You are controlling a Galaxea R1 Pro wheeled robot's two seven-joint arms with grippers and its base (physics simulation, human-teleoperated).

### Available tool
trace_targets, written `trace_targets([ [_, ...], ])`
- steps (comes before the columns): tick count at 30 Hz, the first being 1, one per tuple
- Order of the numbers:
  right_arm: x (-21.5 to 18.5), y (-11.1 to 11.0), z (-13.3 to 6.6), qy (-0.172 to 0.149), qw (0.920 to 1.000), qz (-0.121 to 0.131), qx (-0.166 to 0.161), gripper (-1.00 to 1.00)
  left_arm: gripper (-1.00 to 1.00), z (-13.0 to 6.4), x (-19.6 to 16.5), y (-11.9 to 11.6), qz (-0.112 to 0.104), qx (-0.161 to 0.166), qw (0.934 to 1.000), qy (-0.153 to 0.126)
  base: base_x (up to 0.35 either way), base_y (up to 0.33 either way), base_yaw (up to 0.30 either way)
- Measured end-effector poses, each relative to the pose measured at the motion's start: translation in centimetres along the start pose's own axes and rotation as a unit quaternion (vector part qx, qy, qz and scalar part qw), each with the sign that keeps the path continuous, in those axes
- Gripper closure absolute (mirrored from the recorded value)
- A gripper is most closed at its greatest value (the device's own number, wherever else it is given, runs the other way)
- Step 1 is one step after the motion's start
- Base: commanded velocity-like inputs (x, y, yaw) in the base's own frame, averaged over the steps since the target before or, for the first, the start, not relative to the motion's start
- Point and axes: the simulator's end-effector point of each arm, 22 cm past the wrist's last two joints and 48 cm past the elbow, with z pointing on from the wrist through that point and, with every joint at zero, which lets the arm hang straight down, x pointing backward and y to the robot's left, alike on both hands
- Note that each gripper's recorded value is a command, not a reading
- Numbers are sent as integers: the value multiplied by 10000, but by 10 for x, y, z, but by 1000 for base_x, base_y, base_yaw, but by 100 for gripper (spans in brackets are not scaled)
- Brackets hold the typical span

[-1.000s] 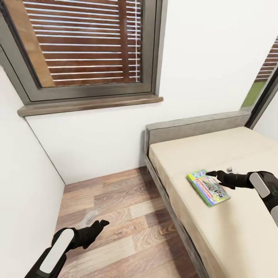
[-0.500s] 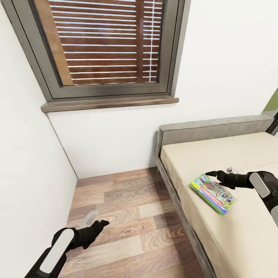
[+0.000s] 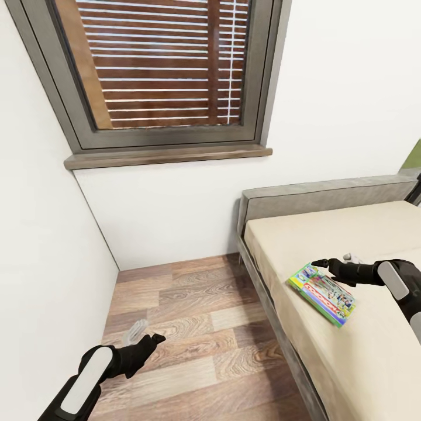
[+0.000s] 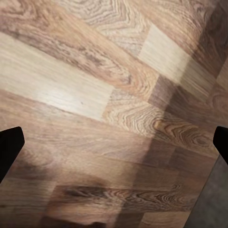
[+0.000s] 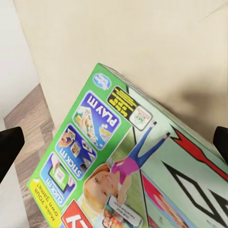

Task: Put all the toys in the child's room - the three board games (two on the bed and one on the table), the two jigsaw puzzles on the table, and the tennis ball on the table - inside the toy box on the table in the child's room.

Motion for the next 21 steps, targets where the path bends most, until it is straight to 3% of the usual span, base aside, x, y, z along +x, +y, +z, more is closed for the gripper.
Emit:
trace_targets([
  [13, 0, 0, 0, 0, 10000, -1, -1, -100, -100, 1, 1, 0, -4, 0, 10000, 9, 0, 0, 14],
  [21, 0, 1, 0, 2, 10000, -6, -5, -100, -100, 1, 2, -1, -6, 3, 10000, 13, 0, 0, 175],
])
